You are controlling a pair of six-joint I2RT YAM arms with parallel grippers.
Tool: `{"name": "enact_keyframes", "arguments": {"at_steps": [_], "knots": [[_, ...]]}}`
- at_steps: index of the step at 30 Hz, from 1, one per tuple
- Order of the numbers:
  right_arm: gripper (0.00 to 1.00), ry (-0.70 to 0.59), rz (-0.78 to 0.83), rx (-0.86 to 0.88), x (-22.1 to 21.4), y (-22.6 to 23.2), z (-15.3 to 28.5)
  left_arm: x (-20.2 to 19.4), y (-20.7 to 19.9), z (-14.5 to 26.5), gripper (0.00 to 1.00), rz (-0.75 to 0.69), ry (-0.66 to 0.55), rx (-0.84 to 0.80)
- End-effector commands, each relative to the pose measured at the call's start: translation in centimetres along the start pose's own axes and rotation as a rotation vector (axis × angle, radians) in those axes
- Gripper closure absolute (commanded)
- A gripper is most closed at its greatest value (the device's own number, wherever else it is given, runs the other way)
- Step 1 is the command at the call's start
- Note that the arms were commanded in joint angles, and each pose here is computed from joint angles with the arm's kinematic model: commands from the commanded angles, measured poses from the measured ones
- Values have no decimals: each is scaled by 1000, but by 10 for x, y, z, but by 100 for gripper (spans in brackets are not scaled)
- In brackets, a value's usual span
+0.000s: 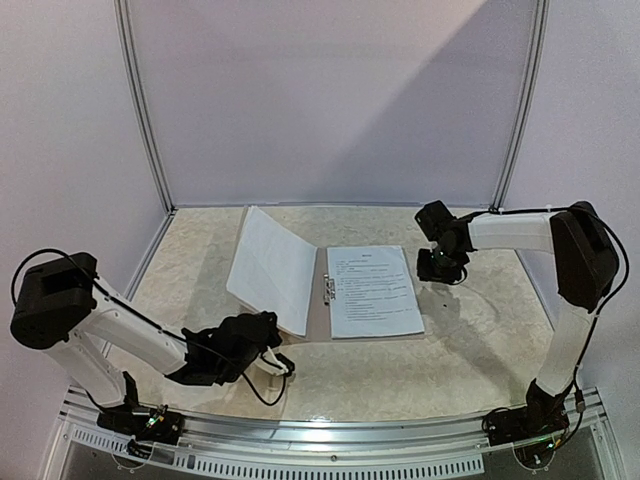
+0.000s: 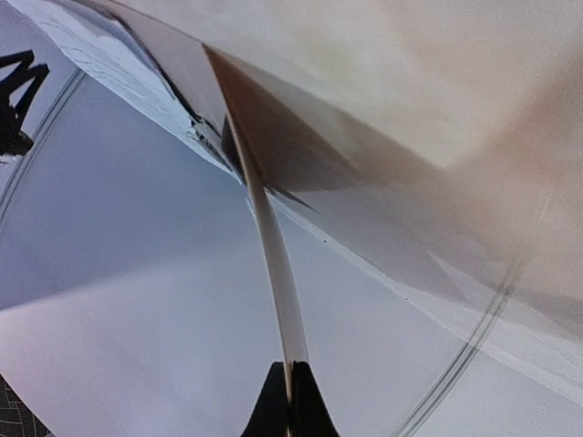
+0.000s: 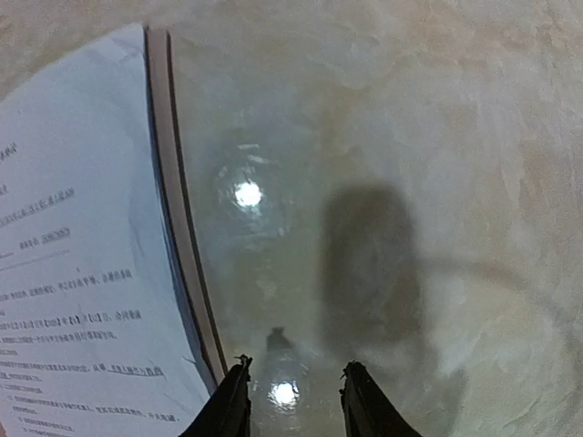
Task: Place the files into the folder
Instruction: Close the folder with files at the center of the board.
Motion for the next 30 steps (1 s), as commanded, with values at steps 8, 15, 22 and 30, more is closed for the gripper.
{"name": "enact_keyframes", "arguments": {"at_steps": [8, 15, 22, 30], "knots": [[80, 206, 58, -47, -60, -13, -41, -14, 69, -22, 100, -349, 32, 135], [82, 207, 52, -37, -61, -15, -36, -13, 104, -33, 94, -342, 26, 216], [84, 223, 26, -2, -68, -13, -41, -10, 155, -52, 54, -319, 51, 326], [84, 217, 18, 19, -65, -8, -38, -2, 196, -56, 5, -234, 74, 451]]}}
Point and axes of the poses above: each gripper's point midway between its finger pads, its own z axis back along the fingers, its own y axis along the line the jaws close on, x = y × z, the point moved 2 cm from there along z, back along the fingers, and after that the axes turned 13 degrees about -z, right-handed, at the moved point
